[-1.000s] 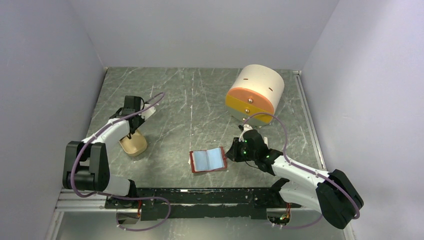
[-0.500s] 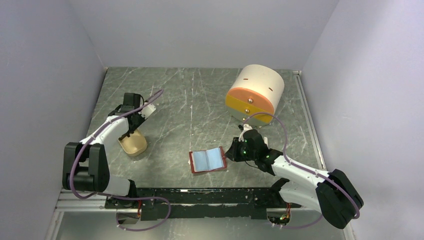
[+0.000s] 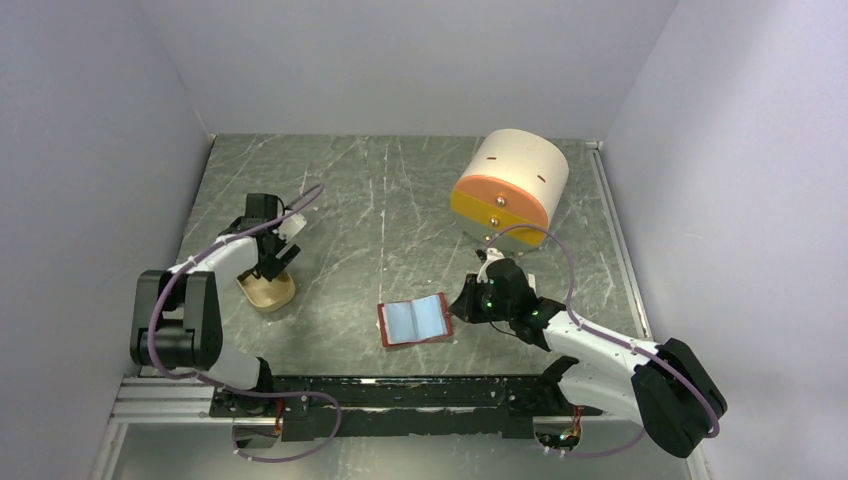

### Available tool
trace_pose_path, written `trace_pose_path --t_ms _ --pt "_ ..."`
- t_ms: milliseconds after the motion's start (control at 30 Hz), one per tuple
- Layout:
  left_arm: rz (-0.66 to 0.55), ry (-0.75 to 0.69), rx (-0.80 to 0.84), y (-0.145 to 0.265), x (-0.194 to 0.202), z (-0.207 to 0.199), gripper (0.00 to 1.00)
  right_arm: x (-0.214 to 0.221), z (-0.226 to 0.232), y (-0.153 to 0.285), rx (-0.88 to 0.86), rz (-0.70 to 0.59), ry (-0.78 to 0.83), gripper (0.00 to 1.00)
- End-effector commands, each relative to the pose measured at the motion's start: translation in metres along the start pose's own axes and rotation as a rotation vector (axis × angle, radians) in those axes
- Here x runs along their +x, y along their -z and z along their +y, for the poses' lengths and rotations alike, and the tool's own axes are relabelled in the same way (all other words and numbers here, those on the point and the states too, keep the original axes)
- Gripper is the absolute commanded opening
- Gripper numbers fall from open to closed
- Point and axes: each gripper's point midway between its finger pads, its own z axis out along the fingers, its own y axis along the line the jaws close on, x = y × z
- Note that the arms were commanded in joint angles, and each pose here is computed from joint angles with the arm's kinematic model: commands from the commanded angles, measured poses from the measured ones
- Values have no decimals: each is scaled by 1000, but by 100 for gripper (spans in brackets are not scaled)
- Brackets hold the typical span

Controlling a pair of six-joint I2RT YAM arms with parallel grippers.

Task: Put the credit cards into the card holder
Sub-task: Pick up the credit card from the storage box.

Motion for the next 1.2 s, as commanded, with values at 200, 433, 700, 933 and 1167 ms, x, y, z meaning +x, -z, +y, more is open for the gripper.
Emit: trace_pose_path --t_ms 200,433,700,933,1167 --pt "8 -14 -70 -13 -13 23 80 -9 0 3 2 -20 15 16" --pt "-29 -12 -45 2 -21 28 56 -8 2 2 -10 -17 9 16" --pt "-27 -16 -51 10 -23 34 39 -4 1 1 -17 -9 6 16" --pt "-20 -23 -85 15 -22 43 56 -1 2 -1 -27 -1 -3 16" --pt "-13 -27 -86 14 -21 43 52 -1 -1 0 -18 -3 -2 16"
